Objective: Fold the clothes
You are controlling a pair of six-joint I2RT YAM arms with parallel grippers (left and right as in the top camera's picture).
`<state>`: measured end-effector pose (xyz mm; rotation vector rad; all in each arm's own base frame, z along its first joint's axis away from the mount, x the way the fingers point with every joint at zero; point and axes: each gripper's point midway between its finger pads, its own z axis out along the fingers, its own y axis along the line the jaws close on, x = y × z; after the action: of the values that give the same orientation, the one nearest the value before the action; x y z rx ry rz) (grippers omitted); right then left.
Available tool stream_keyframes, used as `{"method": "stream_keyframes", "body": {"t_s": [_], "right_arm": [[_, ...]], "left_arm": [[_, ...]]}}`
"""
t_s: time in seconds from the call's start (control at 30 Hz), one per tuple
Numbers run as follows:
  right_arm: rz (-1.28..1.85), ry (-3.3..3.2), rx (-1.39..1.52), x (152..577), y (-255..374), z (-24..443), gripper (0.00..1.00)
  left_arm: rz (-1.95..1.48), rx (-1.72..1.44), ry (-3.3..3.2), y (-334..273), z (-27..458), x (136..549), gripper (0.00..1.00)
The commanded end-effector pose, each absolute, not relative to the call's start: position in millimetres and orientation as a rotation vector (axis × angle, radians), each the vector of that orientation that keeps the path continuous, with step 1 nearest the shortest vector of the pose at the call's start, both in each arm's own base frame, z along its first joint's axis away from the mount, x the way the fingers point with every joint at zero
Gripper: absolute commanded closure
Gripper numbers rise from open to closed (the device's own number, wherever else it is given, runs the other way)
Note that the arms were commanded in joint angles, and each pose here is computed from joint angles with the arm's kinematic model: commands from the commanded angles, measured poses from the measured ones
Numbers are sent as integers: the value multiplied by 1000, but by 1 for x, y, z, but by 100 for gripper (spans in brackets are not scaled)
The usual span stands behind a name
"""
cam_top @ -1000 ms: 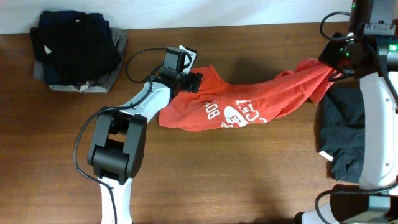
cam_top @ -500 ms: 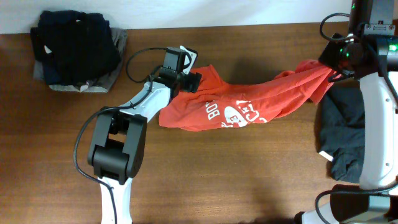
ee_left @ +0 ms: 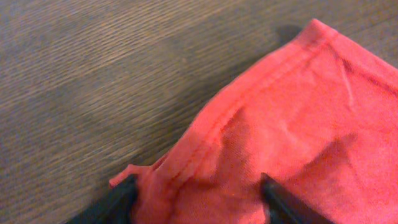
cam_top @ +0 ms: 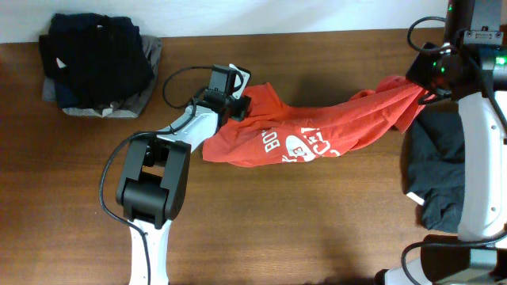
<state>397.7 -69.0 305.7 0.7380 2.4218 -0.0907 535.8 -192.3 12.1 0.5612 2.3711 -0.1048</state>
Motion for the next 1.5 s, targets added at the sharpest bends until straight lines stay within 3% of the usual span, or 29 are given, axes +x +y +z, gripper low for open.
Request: {"method": "stream_keyframes", "body": {"t_s": [0.0,0.27,0.43,0.73,1.17,1.47], "right_arm": [[-95,2418,734,398,-68,307,96],[-94,2414,734,399,-68,308,95],[-91,2403,732,401,-69,309,96],[-66,2358,720,411,-68,317,96],[12,2314,689,404,-58,337,96],[74,2172,646,365,-50,394,96]], "left_arm": [[-108,567,2367,-191,11,540,58],[-82,554,2355,-190,31,549,99],[-48,534,2341,-187,79,559,99],[8,450,2176,-171,214,555,99],[140,278,1904,-115,391,487,100],[158,246,1796,-93,456,432,99]]}}
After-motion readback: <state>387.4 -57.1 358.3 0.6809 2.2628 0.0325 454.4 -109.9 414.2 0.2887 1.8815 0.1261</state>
